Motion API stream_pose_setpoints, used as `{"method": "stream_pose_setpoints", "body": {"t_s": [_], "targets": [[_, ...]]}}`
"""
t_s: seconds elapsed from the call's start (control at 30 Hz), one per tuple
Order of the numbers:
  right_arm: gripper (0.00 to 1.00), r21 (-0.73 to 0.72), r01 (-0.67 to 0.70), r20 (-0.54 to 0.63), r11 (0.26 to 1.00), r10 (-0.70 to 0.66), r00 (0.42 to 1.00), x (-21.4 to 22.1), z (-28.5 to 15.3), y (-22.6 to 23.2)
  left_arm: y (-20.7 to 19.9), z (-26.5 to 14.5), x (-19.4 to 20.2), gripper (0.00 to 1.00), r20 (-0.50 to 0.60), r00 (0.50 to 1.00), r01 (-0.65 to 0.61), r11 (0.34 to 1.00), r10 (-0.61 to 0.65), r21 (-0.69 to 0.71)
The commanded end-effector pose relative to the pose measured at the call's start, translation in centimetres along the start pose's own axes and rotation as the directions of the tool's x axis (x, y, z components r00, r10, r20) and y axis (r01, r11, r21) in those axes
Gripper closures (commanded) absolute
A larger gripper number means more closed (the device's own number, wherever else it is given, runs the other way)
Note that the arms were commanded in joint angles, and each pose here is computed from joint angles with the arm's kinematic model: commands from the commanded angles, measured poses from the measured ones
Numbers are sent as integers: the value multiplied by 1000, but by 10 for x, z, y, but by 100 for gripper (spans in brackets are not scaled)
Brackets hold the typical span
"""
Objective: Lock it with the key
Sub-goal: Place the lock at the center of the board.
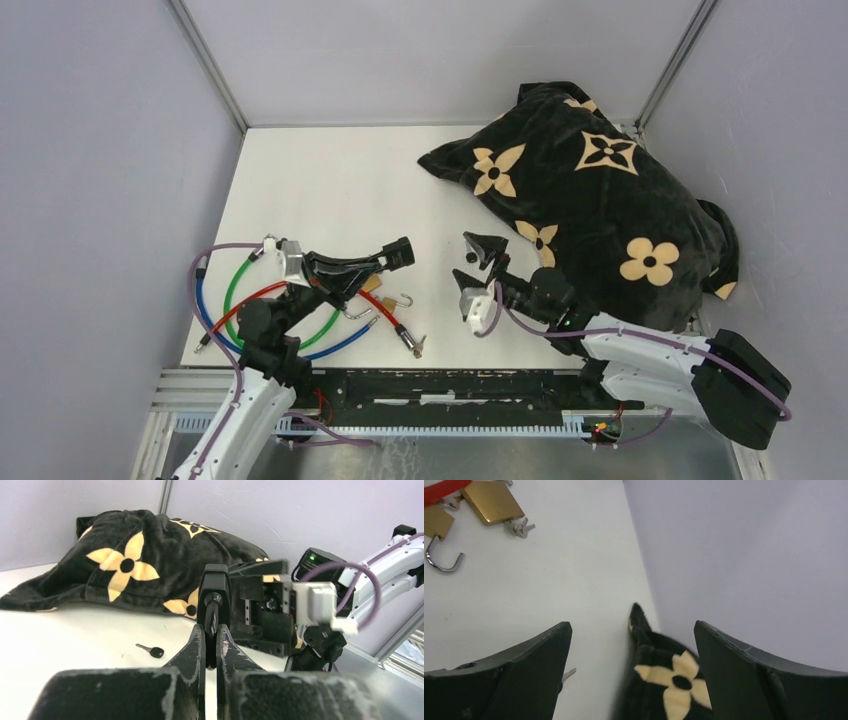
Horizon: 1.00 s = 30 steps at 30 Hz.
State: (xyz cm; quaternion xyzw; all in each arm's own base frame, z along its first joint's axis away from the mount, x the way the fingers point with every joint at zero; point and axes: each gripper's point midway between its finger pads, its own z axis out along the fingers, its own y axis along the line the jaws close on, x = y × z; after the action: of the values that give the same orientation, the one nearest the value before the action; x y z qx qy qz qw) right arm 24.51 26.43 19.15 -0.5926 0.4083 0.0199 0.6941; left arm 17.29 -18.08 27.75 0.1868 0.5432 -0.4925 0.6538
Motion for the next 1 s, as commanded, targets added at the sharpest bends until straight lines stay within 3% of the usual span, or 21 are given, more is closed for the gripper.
{"method": "stream_pose_setpoints", "body": {"t_s": [0.0,0.23,0.43,0.77,0.83,0.97], "targets": [[2,150,399,130,905,-418,899,-61,1,-31,-4,3,-19,98,71,997,19,1000,-19,4],[2,122,572,187,811,-585,789,-115,30,-25,-4,4,-17,98,58,998,23,1000,-23,3],[2,64,646,209,760,-643,736,-134,57,-17,-4,3,-17,98,59,998,19,1000,-19,2],[3,-40,624,162,780,-611,775,-130,86,-12,-4,3,-18,98,63,998,6,1000,-6,4],[9,-49,605,153,795,-593,791,-130,89,-12,-4,3,-17,98,62,998,7,1000,-7,3],[30,-83,576,150,813,-561,814,-130,94,-7,-3,3,-17,98,60,998,7,1000,-7,1]]}}
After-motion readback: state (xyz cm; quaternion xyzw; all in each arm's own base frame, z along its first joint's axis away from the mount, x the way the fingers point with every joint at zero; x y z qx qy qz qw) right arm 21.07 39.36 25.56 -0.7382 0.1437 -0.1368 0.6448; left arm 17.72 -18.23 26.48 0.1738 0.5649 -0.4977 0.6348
